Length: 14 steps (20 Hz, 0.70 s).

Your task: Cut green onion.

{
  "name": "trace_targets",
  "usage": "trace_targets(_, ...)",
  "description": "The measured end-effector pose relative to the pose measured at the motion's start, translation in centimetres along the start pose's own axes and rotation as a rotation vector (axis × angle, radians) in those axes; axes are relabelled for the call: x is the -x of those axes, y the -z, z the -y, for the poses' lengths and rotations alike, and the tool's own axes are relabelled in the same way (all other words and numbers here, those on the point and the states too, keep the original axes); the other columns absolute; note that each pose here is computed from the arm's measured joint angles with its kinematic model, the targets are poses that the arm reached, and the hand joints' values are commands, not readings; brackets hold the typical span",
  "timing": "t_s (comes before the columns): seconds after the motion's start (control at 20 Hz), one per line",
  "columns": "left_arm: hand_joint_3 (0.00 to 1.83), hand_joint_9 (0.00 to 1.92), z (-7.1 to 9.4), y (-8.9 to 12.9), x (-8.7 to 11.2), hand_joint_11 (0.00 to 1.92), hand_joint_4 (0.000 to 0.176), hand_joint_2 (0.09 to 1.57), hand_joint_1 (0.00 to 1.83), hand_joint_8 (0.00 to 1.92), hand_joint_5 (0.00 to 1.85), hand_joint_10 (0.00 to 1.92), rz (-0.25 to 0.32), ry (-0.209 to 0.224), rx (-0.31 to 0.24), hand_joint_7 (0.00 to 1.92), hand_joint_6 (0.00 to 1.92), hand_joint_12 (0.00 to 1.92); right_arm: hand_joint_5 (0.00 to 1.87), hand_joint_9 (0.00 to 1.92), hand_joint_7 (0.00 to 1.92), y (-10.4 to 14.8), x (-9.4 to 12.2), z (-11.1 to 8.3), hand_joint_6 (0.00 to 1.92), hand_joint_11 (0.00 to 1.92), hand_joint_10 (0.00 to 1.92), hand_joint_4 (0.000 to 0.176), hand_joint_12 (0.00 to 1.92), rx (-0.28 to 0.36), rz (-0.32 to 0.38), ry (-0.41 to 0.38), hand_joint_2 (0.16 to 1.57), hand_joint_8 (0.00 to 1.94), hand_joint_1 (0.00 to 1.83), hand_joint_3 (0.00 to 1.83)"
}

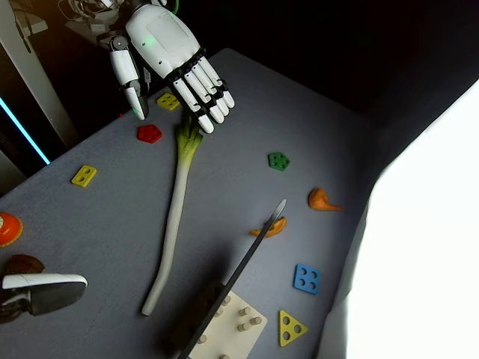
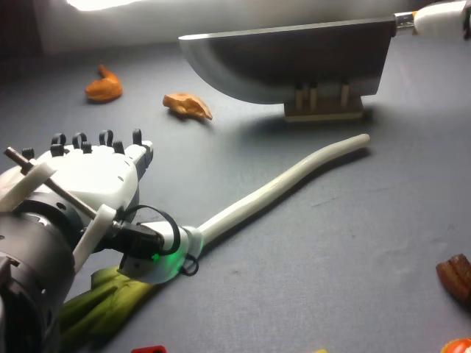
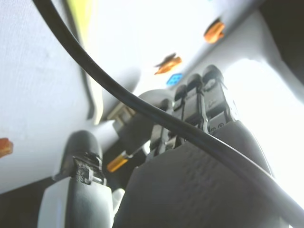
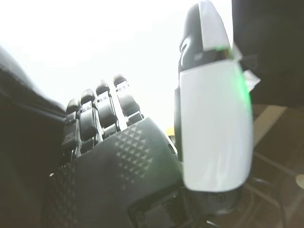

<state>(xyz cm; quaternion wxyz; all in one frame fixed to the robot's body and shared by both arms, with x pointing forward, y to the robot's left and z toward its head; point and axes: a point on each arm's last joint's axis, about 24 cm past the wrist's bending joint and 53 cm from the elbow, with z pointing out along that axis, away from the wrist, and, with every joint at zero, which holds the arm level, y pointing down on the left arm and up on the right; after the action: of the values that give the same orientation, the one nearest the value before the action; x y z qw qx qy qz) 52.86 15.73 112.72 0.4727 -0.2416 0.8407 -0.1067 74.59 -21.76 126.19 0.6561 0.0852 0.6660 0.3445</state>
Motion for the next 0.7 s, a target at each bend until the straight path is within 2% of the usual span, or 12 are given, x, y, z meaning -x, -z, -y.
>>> trace_targets(0.1,0.0,0.0,0.0,-0.1,-0.2,0.0,0.049,1.22,0.41,0.0,0.0,0.0,-0.004,-0.002,0.002,0.0,0.0,0.0,0.0,0.0,0.0,-0.8,-1.4,1.0,0.0,0.0,0.0,0.015,0.0,-0.028,-0.043,0.003,0.97,0.0,0.72,0.0)
trace_targets(0.2,0.0,0.0,-0.1,-0.2,-0.6,0.0,0.039,1.23,0.46,0.0,0.0,0.0,-0.014,0.007,0.003,0.0,0.0,0.0,0.0,0.0,0.0,-1.6,-1.8,1.6,0.0,0.0,0.0,0.004,0.0,-0.036,-0.044,0.016,0.95,0.0,0.79,0.0)
trace_targets(0.25,0.0,0.0,-0.3,-0.3,-0.8,0.0,0.047,1.22,0.48,0.0,0.0,0.0,-0.017,0.024,0.008,0.0,0.0,0.0,0.0,0.0,0.0,-2.0,-1.9,1.9,0.0,0.0,0.0,0.0,0.0,-0.039,-0.039,0.016,0.96,0.0,0.81,0.0)
trace_targets(0.3,0.0,0.0,-1.2,-0.4,-1.2,0.0,0.054,1.24,0.46,0.0,0.0,0.0,-0.026,0.031,0.034,0.0,0.0,0.0,0.0,0.0,0.0,-2.9,-2.1,2.6,0.0,0.0,0.0,0.006,0.0,-0.052,-0.034,0.021,1.01,0.0,0.93,0.01)
trace_targets(0.4,0.0,0.0,-1.4,-0.5,-1.4,0.0,0.048,1.24,0.48,0.0,0.0,0.0,-0.027,0.045,0.039,0.0,0.0,0.0,0.0,0.0,0.0,-3.2,-2.4,2.8,0.0,0.0,0.0,0.01,0.0,-0.054,-0.032,0.024,1.0,0.0,0.94,0.01)
trace_targets(0.5,0.0,0.0,-1.8,-0.5,-1.7,0.0,0.039,1.23,0.53,0.0,0.0,0.0,-0.032,0.06,0.046,0.0,0.0,0.0,0.0,0.0,0.0,-3.8,-2.9,3.2,0.0,0.0,0.0,0.004,0.0,-0.056,-0.029,0.011,1.01,0.0,0.96,0.01)
trace_targets(0.55,0.0,0.0,-2.0,-0.5,-1.8,0.0,0.037,1.23,0.53,0.0,0.0,0.0,-0.034,0.061,0.051,0.0,0.0,0.0,0.0,0.0,0.0,-3.9,-3.1,3.5,0.0,0.0,0.0,0.013,0.0,-0.062,-0.032,-0.005,1.0,0.0,0.98,0.0)
trace_targets(0.65,0.0,0.0,-2.4,-0.5,-2.3,0.0,0.036,1.23,0.53,0.0,0.0,0.0,-0.041,0.075,0.062,0.0,0.0,0.0,0.0,0.0,0.0,-4.1,-3.3,3.6,0.0,0.0,0.0,0.015,0.0,-0.066,-0.034,-0.025,1.0,0.0,0.99,0.0)
trace_targets(0.7,0.0,0.0,-2.6,-0.4,-2.5,0.0,0.025,1.23,0.57,0.0,0.0,0.0,-0.041,0.085,0.062,0.0,0.0,0.0,0.0,0.0,0.0,-4.2,-3.2,3.6,0.0,0.0,0.0,0.028,0.0,-0.064,-0.03,-0.02,0.99,0.0,1.06,0.0)
